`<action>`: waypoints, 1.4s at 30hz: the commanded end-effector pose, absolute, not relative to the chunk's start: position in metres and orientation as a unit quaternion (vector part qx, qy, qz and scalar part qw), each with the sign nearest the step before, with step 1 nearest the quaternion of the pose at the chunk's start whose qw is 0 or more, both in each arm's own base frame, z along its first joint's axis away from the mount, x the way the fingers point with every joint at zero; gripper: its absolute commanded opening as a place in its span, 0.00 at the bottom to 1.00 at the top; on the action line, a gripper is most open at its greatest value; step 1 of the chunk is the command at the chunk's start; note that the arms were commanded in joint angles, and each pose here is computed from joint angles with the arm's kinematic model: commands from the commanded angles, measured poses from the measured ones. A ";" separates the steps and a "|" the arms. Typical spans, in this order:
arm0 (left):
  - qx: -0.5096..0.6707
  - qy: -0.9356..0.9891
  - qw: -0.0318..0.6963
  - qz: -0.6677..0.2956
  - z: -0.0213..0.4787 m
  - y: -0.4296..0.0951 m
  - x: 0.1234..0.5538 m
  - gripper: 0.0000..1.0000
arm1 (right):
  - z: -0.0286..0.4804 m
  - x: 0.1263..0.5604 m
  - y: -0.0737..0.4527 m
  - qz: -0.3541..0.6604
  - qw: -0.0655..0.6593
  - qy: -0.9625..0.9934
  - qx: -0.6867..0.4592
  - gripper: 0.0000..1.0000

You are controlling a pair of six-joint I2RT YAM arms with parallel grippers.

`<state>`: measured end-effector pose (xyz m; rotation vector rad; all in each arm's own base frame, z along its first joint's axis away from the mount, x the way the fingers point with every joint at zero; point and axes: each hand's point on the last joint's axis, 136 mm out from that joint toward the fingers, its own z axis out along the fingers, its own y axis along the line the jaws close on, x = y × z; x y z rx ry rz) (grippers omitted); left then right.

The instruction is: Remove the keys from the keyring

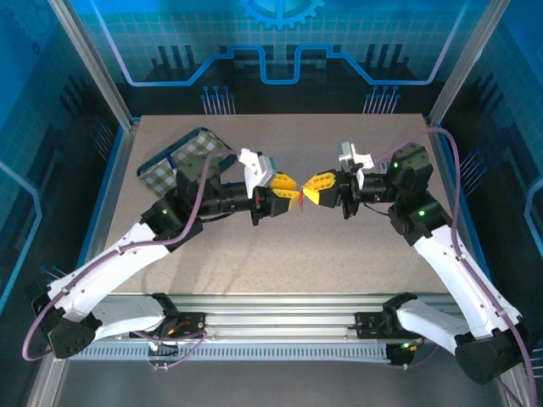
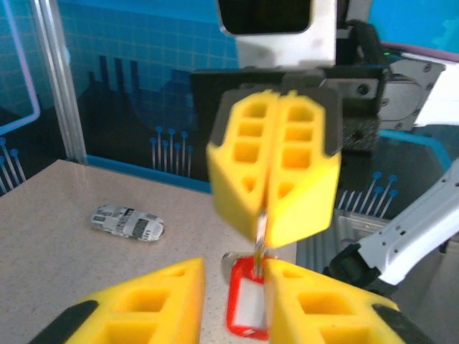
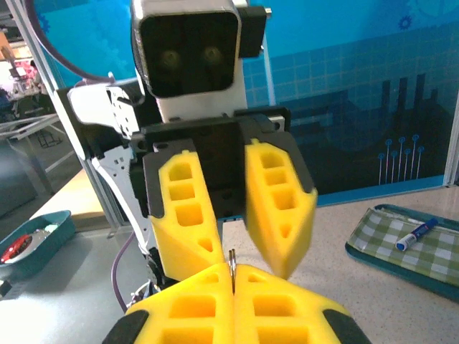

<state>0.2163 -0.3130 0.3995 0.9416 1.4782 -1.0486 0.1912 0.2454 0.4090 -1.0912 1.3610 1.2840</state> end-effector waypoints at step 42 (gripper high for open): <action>0.371 0.516 0.483 -0.603 0.438 -0.322 0.207 0.33 | 0.441 0.186 0.256 0.564 0.465 0.530 -0.429 0.00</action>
